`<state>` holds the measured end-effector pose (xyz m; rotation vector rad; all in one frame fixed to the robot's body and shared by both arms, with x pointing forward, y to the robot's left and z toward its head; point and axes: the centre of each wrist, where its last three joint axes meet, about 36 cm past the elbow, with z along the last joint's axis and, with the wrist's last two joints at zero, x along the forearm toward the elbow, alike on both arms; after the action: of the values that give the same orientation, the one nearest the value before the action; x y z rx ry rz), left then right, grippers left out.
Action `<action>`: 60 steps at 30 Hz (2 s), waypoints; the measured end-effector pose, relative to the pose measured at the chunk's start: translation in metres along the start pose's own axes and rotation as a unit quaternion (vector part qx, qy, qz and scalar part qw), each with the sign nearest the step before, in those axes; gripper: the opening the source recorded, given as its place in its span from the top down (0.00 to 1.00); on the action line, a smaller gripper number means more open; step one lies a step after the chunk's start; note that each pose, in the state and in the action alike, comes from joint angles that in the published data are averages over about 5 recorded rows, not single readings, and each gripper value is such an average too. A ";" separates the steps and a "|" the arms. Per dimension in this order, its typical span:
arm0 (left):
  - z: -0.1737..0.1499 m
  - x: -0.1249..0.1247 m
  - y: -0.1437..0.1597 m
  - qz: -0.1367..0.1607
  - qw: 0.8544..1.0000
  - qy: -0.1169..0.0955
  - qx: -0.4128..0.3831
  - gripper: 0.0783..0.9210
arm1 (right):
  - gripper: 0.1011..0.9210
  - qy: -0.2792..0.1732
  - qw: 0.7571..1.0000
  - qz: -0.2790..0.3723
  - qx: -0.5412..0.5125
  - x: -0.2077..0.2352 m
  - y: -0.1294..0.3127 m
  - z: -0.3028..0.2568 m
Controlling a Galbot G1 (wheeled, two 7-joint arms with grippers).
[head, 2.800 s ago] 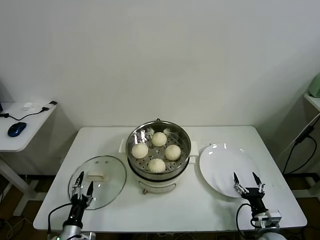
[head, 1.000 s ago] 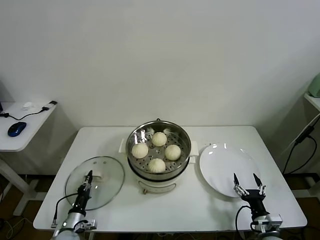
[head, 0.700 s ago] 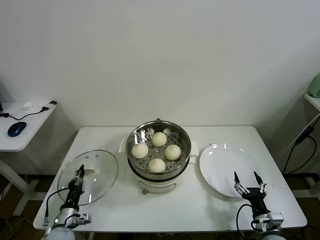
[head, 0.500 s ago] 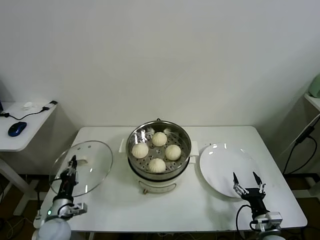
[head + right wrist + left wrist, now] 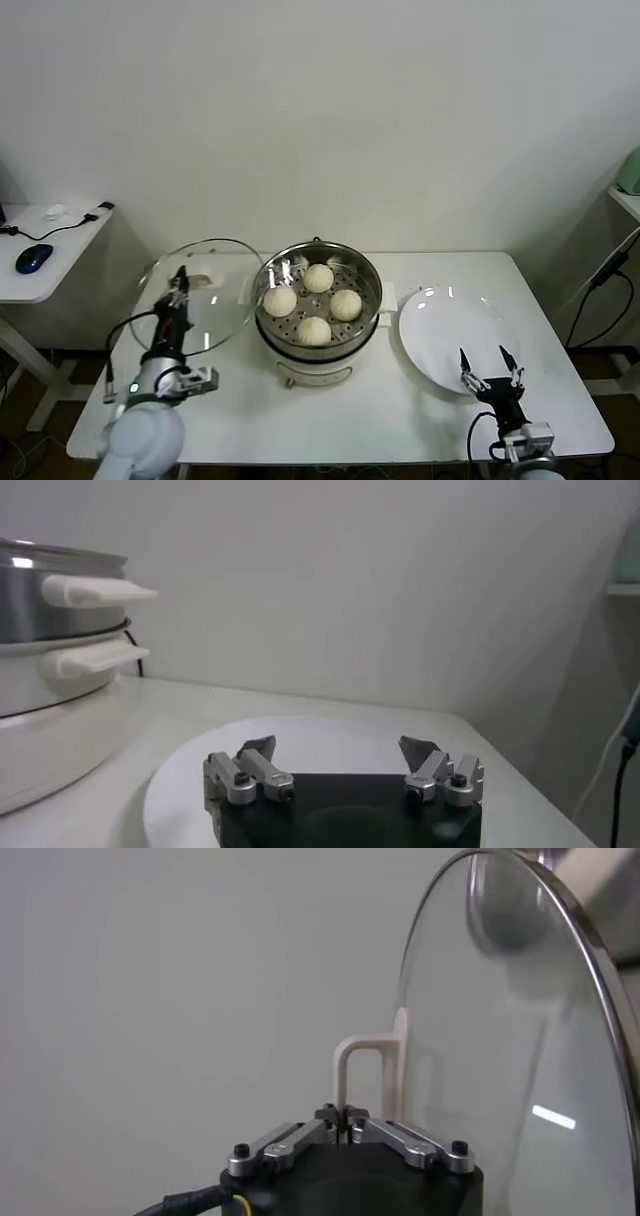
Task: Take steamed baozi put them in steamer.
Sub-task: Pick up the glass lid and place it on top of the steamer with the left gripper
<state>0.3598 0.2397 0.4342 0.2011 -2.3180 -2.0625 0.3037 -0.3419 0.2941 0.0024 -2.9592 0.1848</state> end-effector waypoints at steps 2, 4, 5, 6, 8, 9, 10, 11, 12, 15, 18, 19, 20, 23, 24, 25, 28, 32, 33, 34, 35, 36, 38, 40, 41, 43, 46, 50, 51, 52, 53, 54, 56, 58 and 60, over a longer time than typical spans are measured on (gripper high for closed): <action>-0.020 0.002 0.002 0.004 1.000 -0.005 0.004 0.94 | 0.12 0.000 1.000 -0.001 0.002 0.000 0.001 0.001; -0.040 0.005 0.003 0.009 1.000 -0.009 0.008 0.94 | 0.12 0.001 1.000 -0.002 0.004 0.001 0.001 0.002; -0.050 0.006 0.003 0.012 1.000 -0.011 0.011 0.94 | 0.12 0.001 1.000 -0.002 0.005 0.001 0.000 0.003; -0.059 0.007 0.004 0.014 1.000 -0.012 0.013 0.94 | 0.12 0.001 1.000 -0.002 0.006 0.001 0.000 0.004; -0.077 0.010 0.005 0.018 1.000 -0.015 0.018 0.94 | 0.12 0.002 1.000 -0.002 0.007 0.002 -0.002 0.005; -0.086 0.010 0.005 0.019 0.999 -0.016 0.020 0.94 | 0.12 0.002 1.000 -0.002 0.008 0.002 -0.002 0.006; -0.094 0.011 0.006 0.020 0.999 -0.018 0.022 0.94 | 0.12 0.002 1.000 -0.001 0.008 0.002 -0.003 0.007; -0.102 0.011 0.006 0.021 0.999 -0.020 0.023 0.94 | 0.12 0.003 1.000 -0.001 0.009 0.003 -0.004 0.008; -0.110 0.011 0.006 0.021 0.999 -0.021 0.025 0.94 | 0.12 0.003 1.000 0.000 0.009 0.003 -0.005 0.009; -0.131 0.011 0.006 0.022 0.999 -0.028 0.029 0.94 | 0.12 0.003 1.000 0.002 0.010 0.004 -0.007 0.011; -0.151 0.011 0.004 0.024 0.999 -0.036 0.031 0.94 | 0.12 0.002 1.000 0.004 0.010 0.005 -0.008 0.013; -0.157 0.011 0.004 0.024 0.998 -0.039 0.032 0.94 | 0.12 0.001 1.000 0.004 0.010 0.005 -0.008 0.014; -0.163 0.010 0.003 0.023 0.998 -0.042 0.032 0.94 | 0.12 0.001 1.000 0.005 0.009 0.006 -0.009 0.014; -0.179 0.010 0.001 0.022 0.998 -0.051 0.032 0.94 | 0.12 0.000 1.000 0.008 0.008 0.006 -0.009 0.017; -0.184 0.009 0.000 0.022 0.998 -0.054 0.031 0.94 | 0.12 0.000 1.000 0.008 0.007 0.007 -0.009 0.017; -0.188 0.009 -0.001 0.022 0.998 -0.056 0.030 0.94 | 0.12 -0.001 1.000 0.009 0.007 0.007 -0.009 0.018; -0.198 0.007 -0.005 0.022 0.997 -0.062 0.027 0.94 | 0.12 -0.002 1.000 0.011 0.006 0.007 -0.009 0.020; -0.207 0.005 -0.012 0.023 0.998 -0.064 0.020 0.94 | 0.12 -0.005 1.000 0.015 0.005 0.008 -0.008 0.022; -0.209 0.004 -0.013 0.023 0.998 -0.063 0.017 0.94 | 0.12 -0.005 1.000 0.016 0.005 0.008 -0.008 0.022; -0.210 0.003 -0.015 0.022 0.998 -0.063 0.014 0.94 | 0.12 -0.006 1.000 0.017 0.005 0.008 -0.008 0.023; -0.211 0.001 -0.017 0.022 0.998 -0.063 0.011 0.94 | 0.12 -0.007 1.000 0.018 0.005 0.008 -0.008 0.023; -0.211 0.000 -0.019 0.021 0.998 -0.062 0.008 0.94 | 0.12 -0.007 1.000 0.019 0.005 0.008 -0.008 0.024; -0.212 -0.002 -0.024 0.020 0.998 -0.061 0.000 0.94 | 0.12 -0.009 1.000 0.021 0.004 0.008 -0.007 0.024; -0.211 -0.003 -0.030 0.020 0.998 -0.059 -0.007 0.94 | 0.12 -0.011 1.000 0.023 0.004 0.008 -0.007 0.024; -0.210 -0.004 -0.032 0.020 0.998 -0.059 -0.011 0.94 | 0.12 -0.011 1.000 0.023 0.004 0.008 -0.006 0.024; -0.209 -0.006 -0.037 0.022 0.998 -0.057 -0.018 0.94 | 0.12 -0.013 1.000 0.024 0.004 0.007 -0.006 0.024; -0.209 -0.007 -0.044 0.023 0.998 -0.056 -0.025 0.94 | 0.12 -0.015 1.000 0.026 0.004 0.006 -0.005 0.025; -0.210 -0.011 -0.049 0.022 0.998 -0.055 -0.031 0.94 | 0.12 -0.019 0.999 0.027 0.005 0.006 -0.004 0.025; -0.210 -0.012 -0.050 0.022 0.998 -0.054 -0.033 0.94 | 0.12 -0.020 0.999 0.028 0.005 0.006 -0.004 0.025; -0.210 -0.013 -0.051 0.022 0.998 -0.054 -0.034 0.94 | 0.12 -0.020 0.999 0.028 0.005 0.006 -0.004 0.025; -0.209 -0.014 -0.052 0.022 0.998 -0.053 -0.035 0.94 | 0.12 -0.021 0.999 0.028 0.005 0.006 -0.004 0.025; -0.209 -0.014 -0.053 0.022 0.998 -0.053 -0.036 0.94 | 0.12 -0.021 0.999 0.029 0.005 0.006 -0.005 0.025; -0.209 -0.015 -0.055 0.023 0.998 -0.051 -0.039 0.94 | 0.12 -0.022 0.999 0.029 0.006 0.007 -0.005 0.026; -0.208 -0.016 -0.057 0.025 0.998 -0.051 -0.041 0.94 | 0.12 -0.023 0.999 0.030 0.006 0.008 -0.006 0.026; -0.208 -0.015 -0.058 0.026 0.998 -0.050 -0.042 0.94 | 0.12 -0.024 0.999 0.031 0.007 0.008 -0.006 0.026</action>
<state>0.4023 0.0298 0.4024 0.0343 -2.2583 -2.1874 0.2914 -0.3513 0.2709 -0.0852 -3.0085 0.2156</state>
